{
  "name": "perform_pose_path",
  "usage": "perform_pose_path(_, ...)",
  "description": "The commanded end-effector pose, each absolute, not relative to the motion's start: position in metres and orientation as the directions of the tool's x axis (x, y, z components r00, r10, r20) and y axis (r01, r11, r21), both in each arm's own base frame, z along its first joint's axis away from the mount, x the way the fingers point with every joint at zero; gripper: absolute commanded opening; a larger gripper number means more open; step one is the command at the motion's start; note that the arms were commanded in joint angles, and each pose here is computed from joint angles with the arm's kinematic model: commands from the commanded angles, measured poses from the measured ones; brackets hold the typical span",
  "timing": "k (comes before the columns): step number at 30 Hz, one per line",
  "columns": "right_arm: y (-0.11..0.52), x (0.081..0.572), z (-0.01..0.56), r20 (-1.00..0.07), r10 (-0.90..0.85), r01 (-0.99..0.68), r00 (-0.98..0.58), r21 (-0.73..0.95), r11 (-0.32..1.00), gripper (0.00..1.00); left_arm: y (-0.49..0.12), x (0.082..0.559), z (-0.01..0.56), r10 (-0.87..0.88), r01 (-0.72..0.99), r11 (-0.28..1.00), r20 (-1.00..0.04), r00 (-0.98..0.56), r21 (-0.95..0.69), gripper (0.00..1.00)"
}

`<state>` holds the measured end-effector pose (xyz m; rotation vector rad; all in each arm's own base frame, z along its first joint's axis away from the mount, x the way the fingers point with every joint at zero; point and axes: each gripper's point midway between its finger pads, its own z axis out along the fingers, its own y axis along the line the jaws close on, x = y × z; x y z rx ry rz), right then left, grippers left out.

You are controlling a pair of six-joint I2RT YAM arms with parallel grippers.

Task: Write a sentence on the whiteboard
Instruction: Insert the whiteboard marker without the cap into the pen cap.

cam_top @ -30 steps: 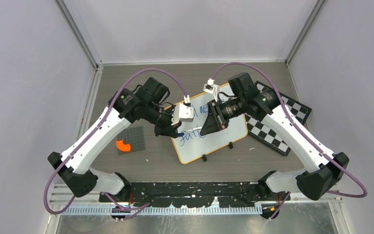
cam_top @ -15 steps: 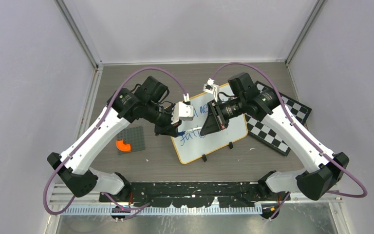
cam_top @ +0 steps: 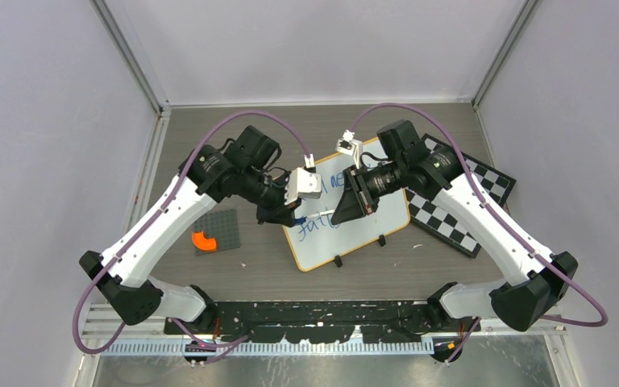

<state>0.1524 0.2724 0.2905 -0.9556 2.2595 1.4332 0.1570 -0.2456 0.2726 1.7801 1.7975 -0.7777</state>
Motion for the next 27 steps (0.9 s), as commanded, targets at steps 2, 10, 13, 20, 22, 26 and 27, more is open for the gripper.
perform_pose_path(2, 0.273, 0.148, 0.304, -0.616, -0.374, -0.714, -0.693, 0.656, 0.244, 0.0, -0.242, 0.159, 0.277, 0.716, 1.0, -0.025, -0.698, 0.018, 0.0, 0.0)
perform_pose_path(10, 0.273, 0.148, 0.303, -0.613, -0.376, -0.712, -0.695, 0.658, 0.244, 0.0, -0.242, 0.158, 0.281, 0.709, 1.0, -0.021, -0.706, 0.011, -0.005, 0.0)
perform_pose_path(13, 0.273, 0.148, 0.302, -0.611, -0.376, -0.711, -0.696, 0.659, 0.246, 0.0, -0.245, 0.156, 0.282, 0.7, 0.999, -0.027, -0.714, 0.006, -0.018, 0.0)
perform_pose_path(20, 0.277, 0.151, 0.304, -0.613, -0.377, -0.712, -0.695, 0.661, 0.238, 0.0, -0.253, 0.154, 0.287, 0.681, 0.998, -0.04, -0.732, -0.009, -0.049, 0.0)
perform_pose_path(22, 0.278, 0.151, 0.304, -0.612, -0.379, -0.713, -0.694, 0.66, 0.238, 0.0, -0.255, 0.155, 0.289, 0.677, 0.998, -0.041, -0.736, -0.006, -0.046, 0.0)
perform_pose_path(26, 0.28, 0.151, 0.303, -0.61, -0.384, -0.712, -0.693, 0.661, 0.236, 0.0, -0.261, 0.156, 0.293, 0.667, 0.998, -0.04, -0.745, -0.011, -0.051, 0.0)
perform_pose_path(27, 0.28, 0.151, 0.303, -0.609, -0.384, -0.712, -0.694, 0.661, 0.237, 0.0, -0.262, 0.156, 0.294, 0.666, 0.998, -0.042, -0.746, -0.009, -0.049, 0.0)
